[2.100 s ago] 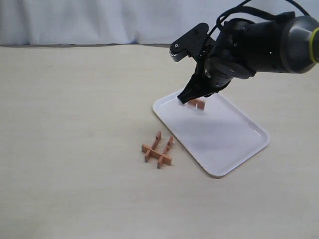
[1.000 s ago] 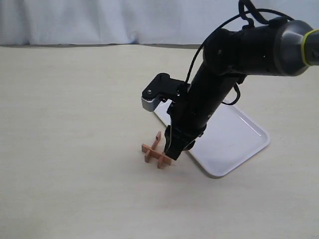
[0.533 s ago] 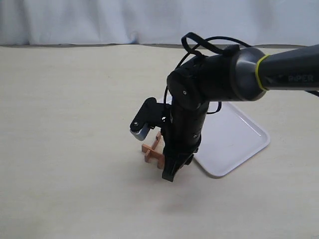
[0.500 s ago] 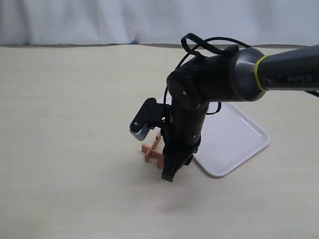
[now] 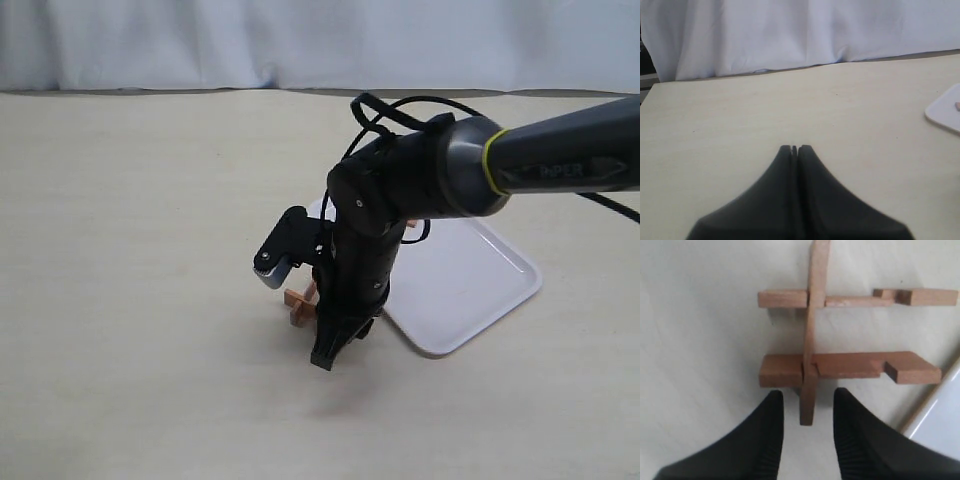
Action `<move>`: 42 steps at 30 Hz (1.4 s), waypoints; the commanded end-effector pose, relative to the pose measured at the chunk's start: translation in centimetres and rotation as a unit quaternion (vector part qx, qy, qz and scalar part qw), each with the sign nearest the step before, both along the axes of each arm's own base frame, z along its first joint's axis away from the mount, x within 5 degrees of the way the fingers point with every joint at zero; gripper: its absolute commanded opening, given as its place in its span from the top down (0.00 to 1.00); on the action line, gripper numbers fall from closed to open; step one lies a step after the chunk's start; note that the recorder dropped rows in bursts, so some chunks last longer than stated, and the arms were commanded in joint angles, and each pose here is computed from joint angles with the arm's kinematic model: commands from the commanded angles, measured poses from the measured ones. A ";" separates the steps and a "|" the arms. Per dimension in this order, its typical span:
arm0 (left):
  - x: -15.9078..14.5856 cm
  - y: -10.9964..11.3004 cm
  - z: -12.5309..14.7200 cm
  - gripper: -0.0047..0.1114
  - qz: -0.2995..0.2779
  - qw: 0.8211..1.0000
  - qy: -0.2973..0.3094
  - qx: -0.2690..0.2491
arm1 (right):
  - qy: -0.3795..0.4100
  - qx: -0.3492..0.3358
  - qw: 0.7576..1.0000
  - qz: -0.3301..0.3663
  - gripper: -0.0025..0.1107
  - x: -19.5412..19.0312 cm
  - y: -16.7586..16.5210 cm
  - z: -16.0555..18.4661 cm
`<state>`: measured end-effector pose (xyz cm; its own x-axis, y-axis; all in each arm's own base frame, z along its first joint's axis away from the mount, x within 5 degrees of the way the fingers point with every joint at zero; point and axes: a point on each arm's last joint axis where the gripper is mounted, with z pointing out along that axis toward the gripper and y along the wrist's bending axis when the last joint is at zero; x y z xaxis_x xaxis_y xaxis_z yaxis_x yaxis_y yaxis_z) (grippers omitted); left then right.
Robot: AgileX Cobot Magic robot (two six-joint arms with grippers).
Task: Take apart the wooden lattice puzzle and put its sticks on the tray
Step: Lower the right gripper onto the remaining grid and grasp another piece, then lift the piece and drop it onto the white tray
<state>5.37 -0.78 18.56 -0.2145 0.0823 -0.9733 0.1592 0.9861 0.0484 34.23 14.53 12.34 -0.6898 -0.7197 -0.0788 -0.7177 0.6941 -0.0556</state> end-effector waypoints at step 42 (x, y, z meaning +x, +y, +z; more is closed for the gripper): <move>0.0 -0.1 0.0 0.96 -0.004 1.000 -0.005 -0.003 | -0.173 0.057 0.933 -0.310 0.59 3.3 -10.5 7.9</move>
<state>5.37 -0.78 18.56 -0.2145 0.0823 -0.9733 0.1592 0.9861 0.0484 37.30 4.12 20.58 -0.8902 -0.1699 -0.4228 -0.1346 0.9845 -0.1122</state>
